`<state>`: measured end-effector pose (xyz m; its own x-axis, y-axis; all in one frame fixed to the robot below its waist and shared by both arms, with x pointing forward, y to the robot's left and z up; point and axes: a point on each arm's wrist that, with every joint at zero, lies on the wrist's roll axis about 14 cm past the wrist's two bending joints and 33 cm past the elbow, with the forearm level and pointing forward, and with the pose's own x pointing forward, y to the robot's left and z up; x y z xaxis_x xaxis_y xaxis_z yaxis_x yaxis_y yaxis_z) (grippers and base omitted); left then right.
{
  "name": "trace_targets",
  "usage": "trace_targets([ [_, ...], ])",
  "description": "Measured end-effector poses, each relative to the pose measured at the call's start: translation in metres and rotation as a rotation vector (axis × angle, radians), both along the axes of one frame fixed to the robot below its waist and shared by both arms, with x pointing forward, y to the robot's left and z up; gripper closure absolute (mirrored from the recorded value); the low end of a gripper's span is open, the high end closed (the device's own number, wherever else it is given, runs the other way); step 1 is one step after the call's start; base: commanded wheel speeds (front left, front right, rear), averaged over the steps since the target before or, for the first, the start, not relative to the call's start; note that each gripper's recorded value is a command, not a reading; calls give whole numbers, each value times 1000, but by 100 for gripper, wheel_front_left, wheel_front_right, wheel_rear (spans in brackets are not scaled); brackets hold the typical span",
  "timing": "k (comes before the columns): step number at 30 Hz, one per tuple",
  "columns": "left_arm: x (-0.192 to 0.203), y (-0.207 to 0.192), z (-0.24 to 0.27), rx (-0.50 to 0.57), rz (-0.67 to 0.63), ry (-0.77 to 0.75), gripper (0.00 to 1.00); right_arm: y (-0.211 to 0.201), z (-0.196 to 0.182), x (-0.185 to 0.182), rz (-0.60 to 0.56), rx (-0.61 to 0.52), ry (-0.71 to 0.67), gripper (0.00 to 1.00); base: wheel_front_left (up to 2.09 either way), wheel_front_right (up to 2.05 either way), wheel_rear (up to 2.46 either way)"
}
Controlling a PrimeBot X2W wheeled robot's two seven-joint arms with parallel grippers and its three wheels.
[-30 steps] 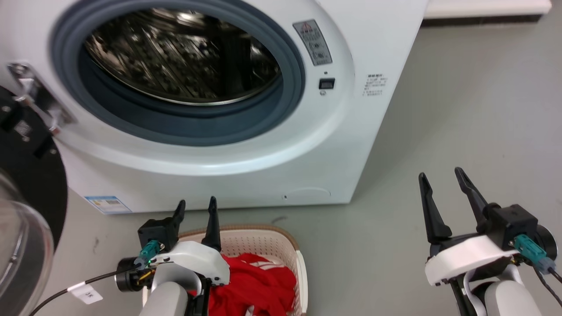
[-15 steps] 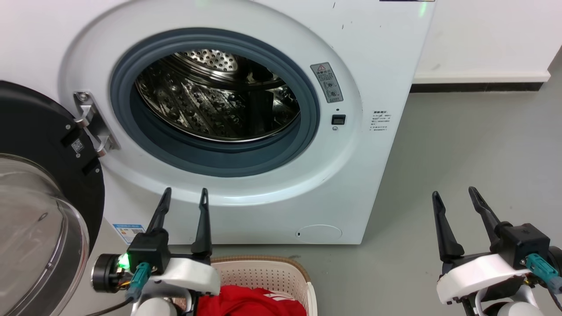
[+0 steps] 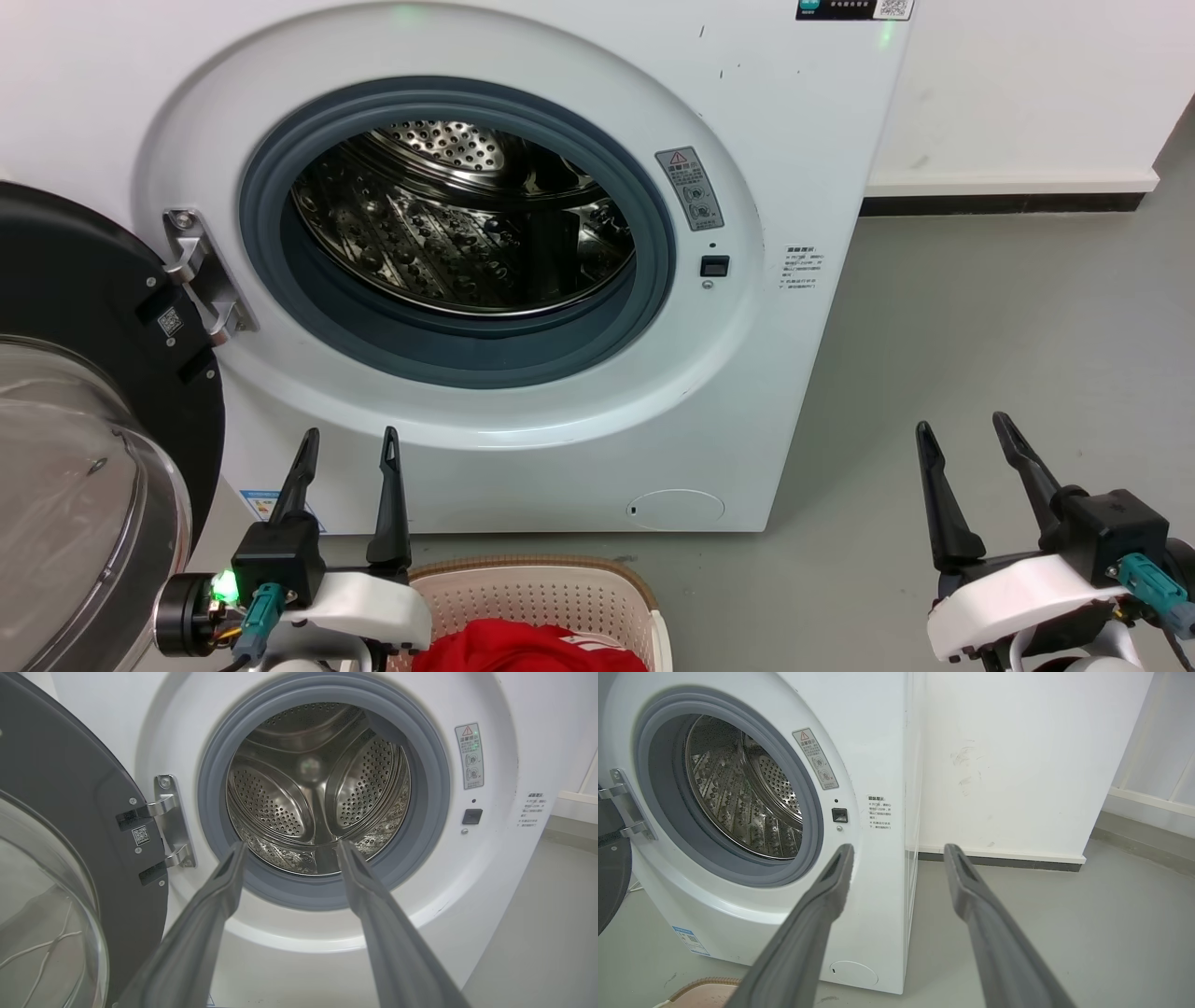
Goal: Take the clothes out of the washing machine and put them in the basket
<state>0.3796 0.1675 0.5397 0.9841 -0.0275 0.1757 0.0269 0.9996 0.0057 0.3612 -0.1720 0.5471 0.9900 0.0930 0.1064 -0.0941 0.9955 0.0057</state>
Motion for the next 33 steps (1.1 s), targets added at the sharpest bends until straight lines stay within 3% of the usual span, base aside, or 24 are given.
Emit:
trace_targets([
  [14, 3, -4, -11, -9, -14, 35, 0, -2, -6, -2, -5, 15, 20, 0, 0, 0, 0],
  [15, 3, -4, -12, -11, -14, 38, 100, -2, -7, -2, -5, 18, 23, 100, 0, 0, 0],
  [20, -4, -1, -36, -30, -2, 123, 100, -3, -28, -8, -9, 43, 90, 100, 0, 0, 0],
  [33, -4, 10, -48, -297, 26, 200, 100, -7, -36, -6, -15, 307, 128, 100, 0, 0, 0],
])
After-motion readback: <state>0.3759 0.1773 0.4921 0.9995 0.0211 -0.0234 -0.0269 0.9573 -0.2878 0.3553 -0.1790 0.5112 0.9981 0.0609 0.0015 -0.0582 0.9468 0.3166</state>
